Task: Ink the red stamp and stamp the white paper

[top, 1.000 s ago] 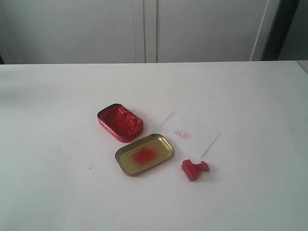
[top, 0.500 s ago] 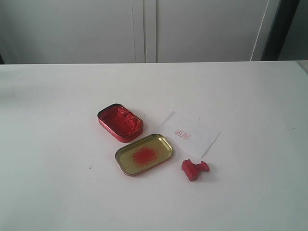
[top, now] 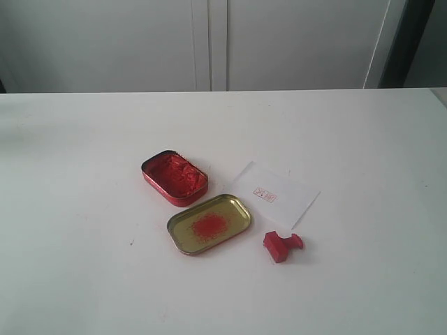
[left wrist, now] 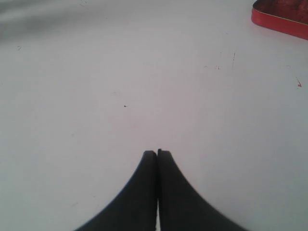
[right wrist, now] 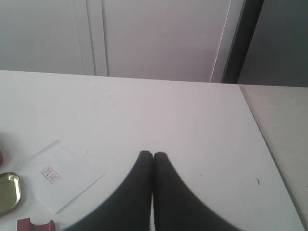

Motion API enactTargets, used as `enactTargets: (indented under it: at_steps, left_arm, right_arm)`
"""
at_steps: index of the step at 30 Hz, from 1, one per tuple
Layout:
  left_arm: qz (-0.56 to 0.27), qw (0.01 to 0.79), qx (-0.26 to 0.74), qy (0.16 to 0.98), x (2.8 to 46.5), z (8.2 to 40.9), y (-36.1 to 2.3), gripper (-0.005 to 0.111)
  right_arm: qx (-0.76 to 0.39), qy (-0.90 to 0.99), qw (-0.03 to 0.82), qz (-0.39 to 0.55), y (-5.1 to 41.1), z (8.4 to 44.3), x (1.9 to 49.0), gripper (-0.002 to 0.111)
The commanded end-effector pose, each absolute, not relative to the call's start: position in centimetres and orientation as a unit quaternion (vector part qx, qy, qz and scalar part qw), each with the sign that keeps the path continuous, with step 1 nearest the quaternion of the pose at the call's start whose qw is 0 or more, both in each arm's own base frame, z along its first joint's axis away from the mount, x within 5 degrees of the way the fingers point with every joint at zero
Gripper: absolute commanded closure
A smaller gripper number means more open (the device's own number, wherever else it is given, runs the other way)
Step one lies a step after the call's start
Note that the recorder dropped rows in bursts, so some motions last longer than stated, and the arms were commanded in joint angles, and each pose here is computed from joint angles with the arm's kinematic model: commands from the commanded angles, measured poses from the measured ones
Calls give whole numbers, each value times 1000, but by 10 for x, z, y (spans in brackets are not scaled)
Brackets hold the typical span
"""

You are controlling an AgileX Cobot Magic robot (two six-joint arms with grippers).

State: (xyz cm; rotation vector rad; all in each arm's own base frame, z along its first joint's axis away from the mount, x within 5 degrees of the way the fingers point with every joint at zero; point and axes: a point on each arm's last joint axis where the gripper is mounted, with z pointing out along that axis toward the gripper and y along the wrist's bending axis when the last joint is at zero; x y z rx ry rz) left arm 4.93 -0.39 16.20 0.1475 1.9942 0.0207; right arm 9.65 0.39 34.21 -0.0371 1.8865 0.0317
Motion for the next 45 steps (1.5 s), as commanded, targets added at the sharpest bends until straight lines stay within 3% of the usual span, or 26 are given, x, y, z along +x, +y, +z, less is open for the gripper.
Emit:
enactTargets:
  at_steps: [1, 16, 45]
  left_arm:
    - [7, 541, 57, 839, 49, 161, -4, 107]
    - [7, 541, 57, 839, 49, 161, -4, 107]
    - [7, 541, 57, 839, 49, 161, -4, 107]
  right_arm:
    - [-30, 808, 588, 0, 3, 342, 88, 108]
    - [-36, 764, 644, -2, 3, 350, 44, 108]
    - [-36, 764, 645, -2, 3, 350, 43, 108]
